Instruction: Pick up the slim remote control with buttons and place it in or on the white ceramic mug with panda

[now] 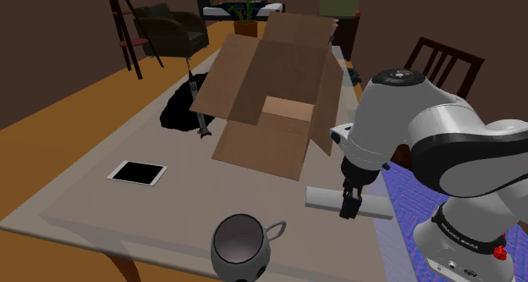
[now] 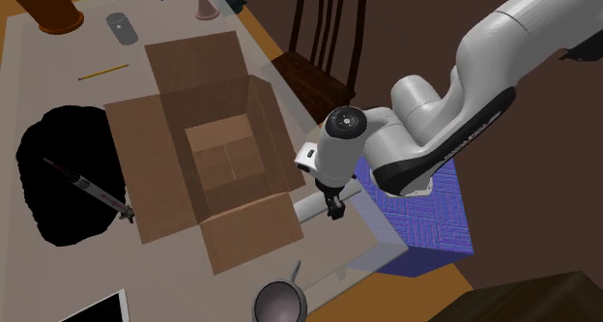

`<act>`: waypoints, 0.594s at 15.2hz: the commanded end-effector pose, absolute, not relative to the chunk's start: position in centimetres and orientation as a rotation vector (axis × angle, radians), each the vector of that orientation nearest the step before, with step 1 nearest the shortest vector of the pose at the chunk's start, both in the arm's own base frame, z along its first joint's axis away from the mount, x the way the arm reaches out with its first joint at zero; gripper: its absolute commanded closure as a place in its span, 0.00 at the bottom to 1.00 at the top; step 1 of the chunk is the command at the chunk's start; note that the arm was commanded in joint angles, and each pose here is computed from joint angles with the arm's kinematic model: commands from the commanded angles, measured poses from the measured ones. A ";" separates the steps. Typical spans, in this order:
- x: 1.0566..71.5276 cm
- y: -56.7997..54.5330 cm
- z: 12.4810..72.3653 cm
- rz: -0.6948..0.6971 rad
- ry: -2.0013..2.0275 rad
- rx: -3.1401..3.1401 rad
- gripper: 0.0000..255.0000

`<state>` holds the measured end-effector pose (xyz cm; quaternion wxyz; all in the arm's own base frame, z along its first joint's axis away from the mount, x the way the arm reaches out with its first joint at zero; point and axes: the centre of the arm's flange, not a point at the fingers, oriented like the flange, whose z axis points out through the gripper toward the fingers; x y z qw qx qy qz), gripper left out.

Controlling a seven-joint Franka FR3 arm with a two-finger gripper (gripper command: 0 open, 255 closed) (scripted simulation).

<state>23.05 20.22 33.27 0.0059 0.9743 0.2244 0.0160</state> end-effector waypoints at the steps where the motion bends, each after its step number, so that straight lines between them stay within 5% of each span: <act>1: 22.8 19.9 32.6 0.009 0.694 3.044 0.00; 2: 22.8 19.9 32.6 0.009 0.694 3.044 0.00; 3: 22.8 19.9 32.6 0.008 0.694 3.044 1.00; 9: 22.6 19.8 33.0 0.008 0.695 3.044 1.00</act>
